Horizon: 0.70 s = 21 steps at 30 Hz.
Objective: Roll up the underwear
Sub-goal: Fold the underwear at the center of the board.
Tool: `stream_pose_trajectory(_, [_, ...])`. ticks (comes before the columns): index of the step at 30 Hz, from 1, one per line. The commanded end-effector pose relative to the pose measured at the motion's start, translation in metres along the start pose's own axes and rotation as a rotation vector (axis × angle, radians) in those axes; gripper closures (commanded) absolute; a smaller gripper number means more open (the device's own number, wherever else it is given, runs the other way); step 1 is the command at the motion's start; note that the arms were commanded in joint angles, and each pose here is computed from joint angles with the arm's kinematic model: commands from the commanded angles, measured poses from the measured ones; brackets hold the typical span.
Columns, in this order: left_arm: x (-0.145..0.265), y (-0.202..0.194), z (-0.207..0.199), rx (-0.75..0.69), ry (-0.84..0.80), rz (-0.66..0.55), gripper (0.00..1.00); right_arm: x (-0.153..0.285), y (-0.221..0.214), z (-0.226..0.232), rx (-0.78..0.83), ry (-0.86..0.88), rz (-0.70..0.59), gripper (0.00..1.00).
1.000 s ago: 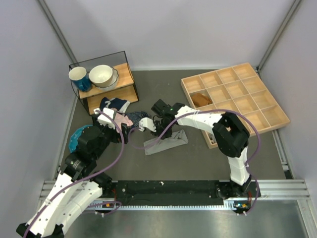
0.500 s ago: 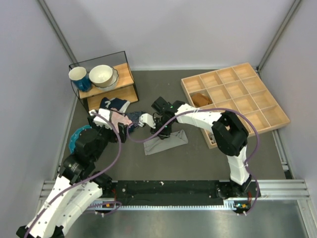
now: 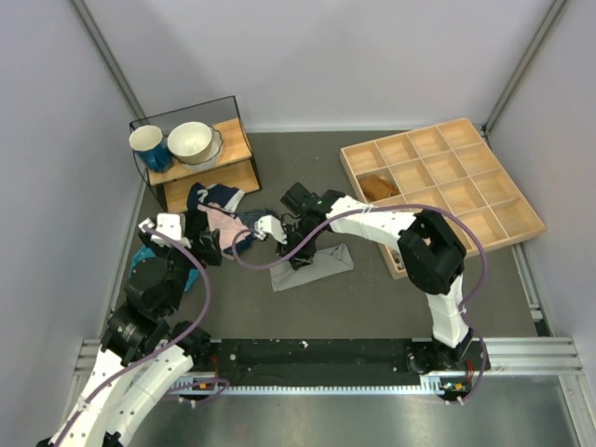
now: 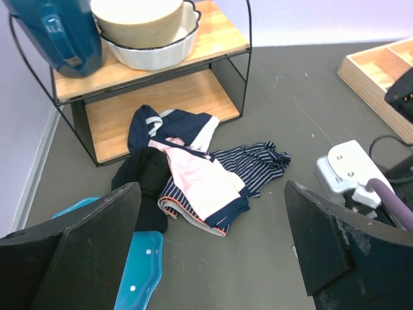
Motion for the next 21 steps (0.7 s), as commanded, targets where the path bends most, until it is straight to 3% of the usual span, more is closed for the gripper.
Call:
stream_pose_trajectory(1, [0.002,0.008,0.009,0.047,0.073,-0.069,0.02,-0.003,0.025,0.008,0.078,0.02,-0.044,0.57])
stream_pose_trajectory(21, [0.001,0.008,0.005,0.045,0.047,-0.066,0.02,-0.027,0.029,-0.014,0.065,-0.077,0.036,0.57])
Point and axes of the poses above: each gripper's point midway between its finger pads, its own x axis back along the fingers, its own z axis along the line the jaws close on, y = z × x, the point moved 6 cm from there along x, back along the fingers
